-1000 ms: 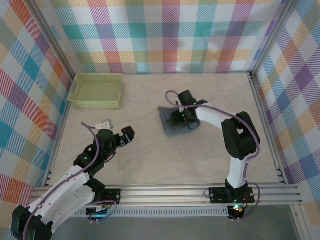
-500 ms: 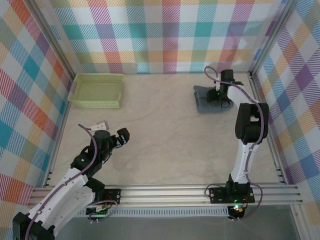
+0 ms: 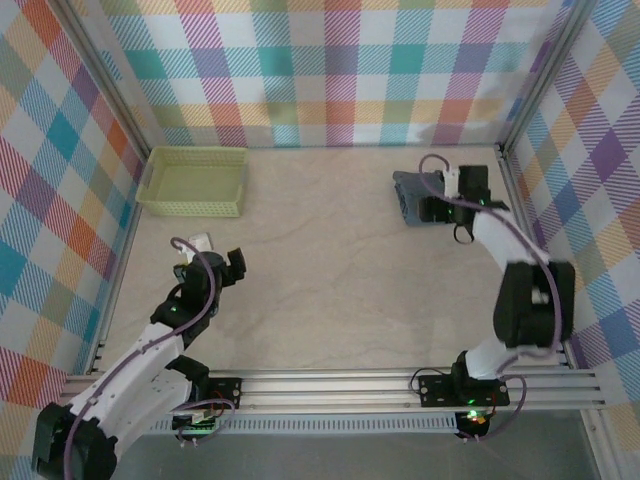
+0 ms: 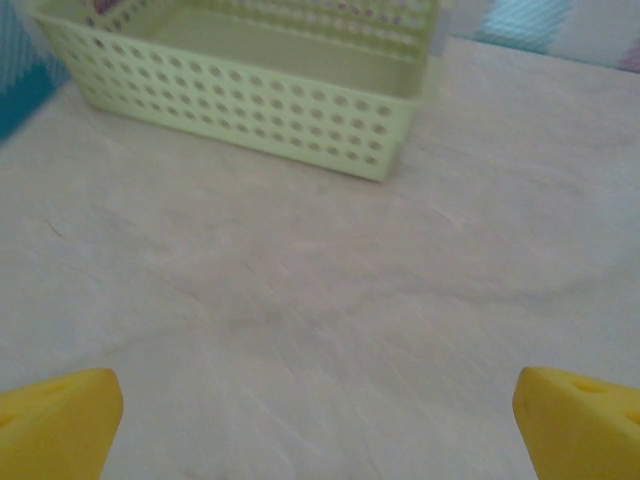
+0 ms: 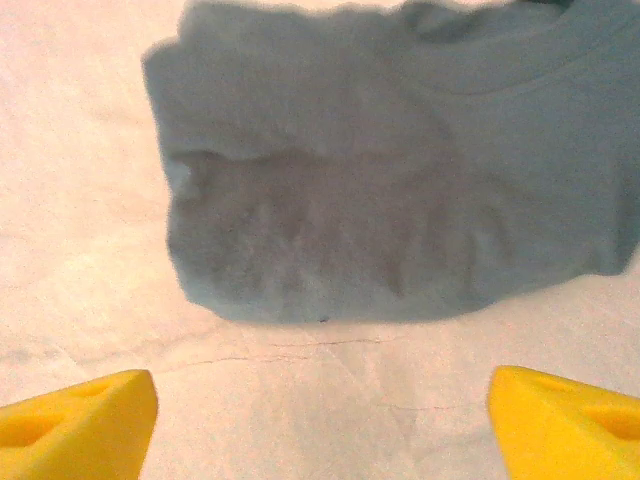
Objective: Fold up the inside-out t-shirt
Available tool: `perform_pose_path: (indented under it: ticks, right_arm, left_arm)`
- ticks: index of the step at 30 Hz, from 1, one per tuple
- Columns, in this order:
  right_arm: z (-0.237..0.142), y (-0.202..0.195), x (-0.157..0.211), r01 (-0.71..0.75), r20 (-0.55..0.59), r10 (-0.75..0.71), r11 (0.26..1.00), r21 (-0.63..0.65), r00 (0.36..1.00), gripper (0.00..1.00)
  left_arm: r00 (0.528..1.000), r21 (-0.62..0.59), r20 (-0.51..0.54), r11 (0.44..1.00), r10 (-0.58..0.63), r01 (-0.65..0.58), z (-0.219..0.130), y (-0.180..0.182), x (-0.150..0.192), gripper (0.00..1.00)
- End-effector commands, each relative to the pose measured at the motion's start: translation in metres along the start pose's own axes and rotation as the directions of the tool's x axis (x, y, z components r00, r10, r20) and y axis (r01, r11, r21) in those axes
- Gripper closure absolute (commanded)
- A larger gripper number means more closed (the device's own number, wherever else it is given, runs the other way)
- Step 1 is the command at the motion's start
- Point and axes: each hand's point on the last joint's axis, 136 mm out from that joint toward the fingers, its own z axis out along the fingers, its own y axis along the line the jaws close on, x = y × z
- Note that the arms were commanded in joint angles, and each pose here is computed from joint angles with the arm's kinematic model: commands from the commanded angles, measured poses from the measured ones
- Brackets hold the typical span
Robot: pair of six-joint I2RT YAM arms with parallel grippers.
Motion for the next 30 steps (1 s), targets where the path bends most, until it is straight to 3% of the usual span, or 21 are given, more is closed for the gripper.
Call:
perform_pose_path:
  ticks: [1, 4, 7, 11, 13, 17, 21, 30]
  right_arm:
    - [-0.004, 0.001, 0.012, -0.063, 0.179, 0.063, 0.998, -0.007, 0.982, 0.04]
    - [-0.002, -0.002, 0.039, -0.096, 0.212, 0.091, 0.995, 0.009, 0.973, 0.00]
    - [0.012, -0.001, 0.058, -0.090, 0.212, 0.087, 0.996, 0.001, 0.973, 0.00]
    - [0.008, 0.013, 0.045, -0.011, 0.304, 0.032, 0.998, -0.069, 0.952, 0.00]
    - [0.008, 0.019, 0.039, 0.019, 0.374, 0.022, 0.994, -0.106, 0.927, 0.00]
    - [0.014, 0.026, 0.048, 0.056, 0.397, 0.004, 0.989, -0.140, 0.918, 0.00]
    - [0.017, 0.018, 0.051, 0.020, 0.406, 0.024, 0.994, -0.103, 0.913, 0.00]
    - [0.020, 0.009, 0.049, -0.019, 0.399, 0.038, 0.999, -0.050, 0.916, 0.00]
  left_arm:
    - [0.991, -0.055, 0.076, 0.993, 0.106, -0.102, 0.027, 0.009, -0.013, 0.00]
    - [0.979, -0.050, 0.001, 0.977, 0.206, -0.205, 0.061, 0.003, 0.005, 0.00]
    - [0.972, -0.011, 0.003, 0.972, 0.234, -0.234, 0.085, -0.007, 0.010, 0.00]
    - [0.967, 0.089, 0.085, 0.964, 0.242, -0.249, 0.101, -0.027, 0.000, 0.00]
    - [0.972, 0.232, 0.052, 0.944, 0.227, -0.233, 0.113, -0.045, 0.012, 0.00]
    - [0.991, 0.172, 0.118, 0.981, 0.069, -0.089, 0.121, -0.012, 0.013, 0.00]
    - [0.992, 0.231, 0.044, 0.965, 0.114, -0.121, 0.125, -0.024, 0.018, 0.00]
    - [0.993, 0.207, 0.048, 0.972, 0.105, -0.113, 0.127, -0.020, 0.017, 0.00]
